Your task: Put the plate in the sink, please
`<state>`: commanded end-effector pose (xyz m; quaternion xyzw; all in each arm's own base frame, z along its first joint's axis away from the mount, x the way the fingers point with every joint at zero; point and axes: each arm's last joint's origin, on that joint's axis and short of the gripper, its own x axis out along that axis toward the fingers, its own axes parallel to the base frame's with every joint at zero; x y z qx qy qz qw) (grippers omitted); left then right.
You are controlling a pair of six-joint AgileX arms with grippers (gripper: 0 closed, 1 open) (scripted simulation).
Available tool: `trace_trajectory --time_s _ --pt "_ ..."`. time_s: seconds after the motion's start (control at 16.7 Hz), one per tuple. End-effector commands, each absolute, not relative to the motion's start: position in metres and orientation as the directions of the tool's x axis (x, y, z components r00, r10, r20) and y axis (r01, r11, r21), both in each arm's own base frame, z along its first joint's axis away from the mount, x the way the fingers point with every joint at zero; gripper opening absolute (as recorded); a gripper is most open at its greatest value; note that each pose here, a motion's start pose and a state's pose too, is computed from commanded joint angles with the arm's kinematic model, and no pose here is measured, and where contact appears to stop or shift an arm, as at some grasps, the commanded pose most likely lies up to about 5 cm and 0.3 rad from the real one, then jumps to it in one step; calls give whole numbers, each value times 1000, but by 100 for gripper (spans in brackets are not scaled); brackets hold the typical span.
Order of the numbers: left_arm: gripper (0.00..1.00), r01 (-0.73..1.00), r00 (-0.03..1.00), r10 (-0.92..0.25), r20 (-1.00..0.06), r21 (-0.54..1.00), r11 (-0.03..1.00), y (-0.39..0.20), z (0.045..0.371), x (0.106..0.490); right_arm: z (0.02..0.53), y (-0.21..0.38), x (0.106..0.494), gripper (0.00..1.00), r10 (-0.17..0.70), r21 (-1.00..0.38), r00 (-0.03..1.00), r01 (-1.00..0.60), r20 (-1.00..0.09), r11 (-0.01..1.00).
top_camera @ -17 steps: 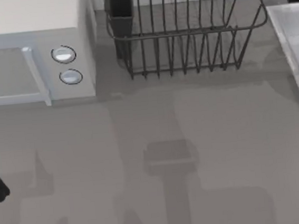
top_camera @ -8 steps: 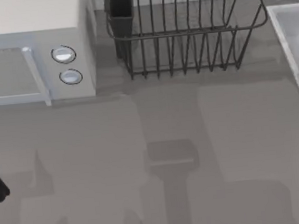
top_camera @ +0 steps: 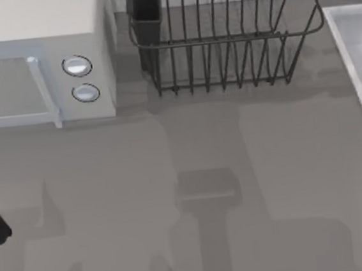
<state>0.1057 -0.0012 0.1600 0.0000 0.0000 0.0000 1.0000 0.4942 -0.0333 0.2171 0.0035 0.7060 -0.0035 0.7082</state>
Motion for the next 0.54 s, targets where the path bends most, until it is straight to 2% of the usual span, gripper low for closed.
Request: trace_trajectory --time_s 0.18,0.54 --pt "100 0 1000 0 0 0 1000 -1 160 106 217 -33 494 98 0 0 3 10 -1000 1000" --pt "100 0 1000 0 0 0 1000 -1 160 106 217 -33 494 100 0 0 3 10 -1000 1000"
